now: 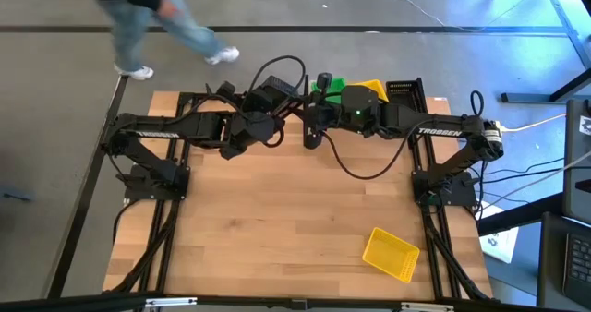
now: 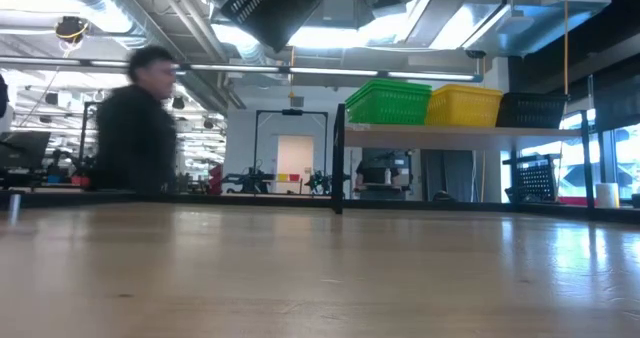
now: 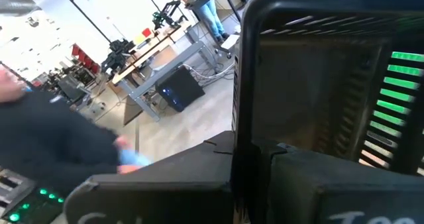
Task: Stack baskets on shelf by color
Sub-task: Stack the black bin on the black bins on the shelf
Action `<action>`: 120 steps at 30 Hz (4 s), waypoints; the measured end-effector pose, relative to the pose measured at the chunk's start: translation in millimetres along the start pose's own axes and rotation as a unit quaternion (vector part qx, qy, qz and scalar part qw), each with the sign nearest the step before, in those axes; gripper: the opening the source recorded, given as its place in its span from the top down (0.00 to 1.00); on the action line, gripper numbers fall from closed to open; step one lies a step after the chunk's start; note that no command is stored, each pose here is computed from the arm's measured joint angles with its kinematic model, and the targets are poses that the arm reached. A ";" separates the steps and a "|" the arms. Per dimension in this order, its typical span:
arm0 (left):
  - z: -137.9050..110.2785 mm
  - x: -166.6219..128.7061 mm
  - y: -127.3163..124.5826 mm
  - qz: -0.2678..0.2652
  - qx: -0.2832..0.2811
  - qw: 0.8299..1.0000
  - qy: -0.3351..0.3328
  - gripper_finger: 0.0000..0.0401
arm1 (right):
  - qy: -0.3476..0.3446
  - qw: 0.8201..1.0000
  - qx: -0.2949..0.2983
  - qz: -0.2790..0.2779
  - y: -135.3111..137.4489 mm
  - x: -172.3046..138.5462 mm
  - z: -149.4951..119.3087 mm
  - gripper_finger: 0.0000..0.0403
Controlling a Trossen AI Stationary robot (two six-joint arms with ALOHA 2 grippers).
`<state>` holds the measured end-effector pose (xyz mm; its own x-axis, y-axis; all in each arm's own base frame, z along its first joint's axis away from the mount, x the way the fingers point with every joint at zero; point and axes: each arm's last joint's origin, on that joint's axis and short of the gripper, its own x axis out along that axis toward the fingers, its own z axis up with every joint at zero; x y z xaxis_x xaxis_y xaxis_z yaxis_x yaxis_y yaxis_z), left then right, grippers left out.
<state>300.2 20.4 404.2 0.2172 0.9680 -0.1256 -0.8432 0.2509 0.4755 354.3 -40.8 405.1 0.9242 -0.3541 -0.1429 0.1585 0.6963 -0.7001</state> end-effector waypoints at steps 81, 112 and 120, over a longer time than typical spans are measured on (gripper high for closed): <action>-0.5 -45.0 -12.6 -0.096 -0.039 0.994 -0.029 0.85 | 0.093 0.993 -0.028 -0.073 -6.9 11.4 -18.0 1.00; 1.8 -86.1 -0.9 -0.121 -0.063 0.988 -0.066 0.85 | 0.207 0.957 -0.093 -0.179 -86.1 -169.6 -12.6 1.00; 3.3 -70.8 -2.0 -0.141 -0.064 0.987 -0.050 0.85 | 0.223 0.954 -0.027 -0.198 -94.0 -218.4 -26.0 1.00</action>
<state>288.2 -48.6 415.0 0.4937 0.8571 -0.1469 -0.7964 0.5135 0.3195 128.6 -45.1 484.0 0.5538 -0.8215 -0.1355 0.4348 0.4241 -0.7944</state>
